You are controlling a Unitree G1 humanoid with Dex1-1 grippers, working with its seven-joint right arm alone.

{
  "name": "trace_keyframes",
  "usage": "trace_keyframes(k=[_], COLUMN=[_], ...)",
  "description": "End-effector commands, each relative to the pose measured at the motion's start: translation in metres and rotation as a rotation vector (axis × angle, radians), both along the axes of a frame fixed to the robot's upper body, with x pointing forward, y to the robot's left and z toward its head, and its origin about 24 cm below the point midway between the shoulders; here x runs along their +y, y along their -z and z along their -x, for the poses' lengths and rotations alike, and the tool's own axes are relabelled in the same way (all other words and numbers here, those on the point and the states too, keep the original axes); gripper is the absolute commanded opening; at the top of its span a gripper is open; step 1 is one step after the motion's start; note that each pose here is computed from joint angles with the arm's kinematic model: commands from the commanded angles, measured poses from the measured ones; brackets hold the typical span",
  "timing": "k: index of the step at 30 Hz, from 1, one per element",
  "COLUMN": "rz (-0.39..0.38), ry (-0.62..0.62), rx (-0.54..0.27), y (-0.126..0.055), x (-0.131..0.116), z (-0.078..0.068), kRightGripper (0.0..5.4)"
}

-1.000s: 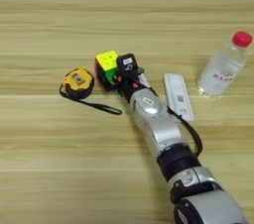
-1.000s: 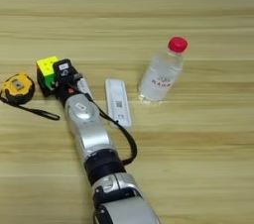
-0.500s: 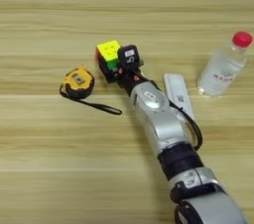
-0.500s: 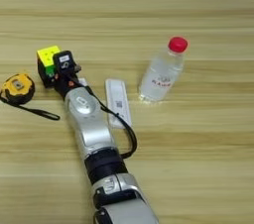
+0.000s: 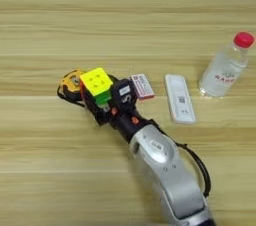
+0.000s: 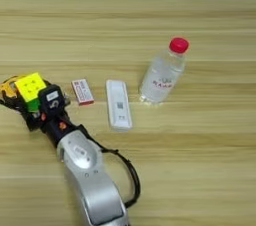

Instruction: Move the objects on the table

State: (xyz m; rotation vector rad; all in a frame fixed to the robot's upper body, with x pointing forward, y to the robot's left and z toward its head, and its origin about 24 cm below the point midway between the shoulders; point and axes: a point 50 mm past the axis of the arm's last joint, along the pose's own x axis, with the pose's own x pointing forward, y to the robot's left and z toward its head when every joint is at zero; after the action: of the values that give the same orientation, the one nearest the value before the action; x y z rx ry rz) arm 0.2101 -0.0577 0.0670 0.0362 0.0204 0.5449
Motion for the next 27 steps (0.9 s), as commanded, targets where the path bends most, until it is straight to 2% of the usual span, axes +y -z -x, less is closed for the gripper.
trace_keyframes(k=[1,4,8,19,27], rz=[-0.028,-0.018,-0.009,0.002,0.010], ry=[-0.040,-0.071,-0.111,-0.145,-0.141], rx=[-0.093,-0.069,-0.044,0.031,0.043], y=[-0.022,-0.017,-0.010,0.011,0.018], x=[0.004,0.009,0.017,0.028,0.028], z=[0.020,0.027,0.029,0.023,0.022], kRightGripper=[3.34,3.34,3.34,3.34,3.34])
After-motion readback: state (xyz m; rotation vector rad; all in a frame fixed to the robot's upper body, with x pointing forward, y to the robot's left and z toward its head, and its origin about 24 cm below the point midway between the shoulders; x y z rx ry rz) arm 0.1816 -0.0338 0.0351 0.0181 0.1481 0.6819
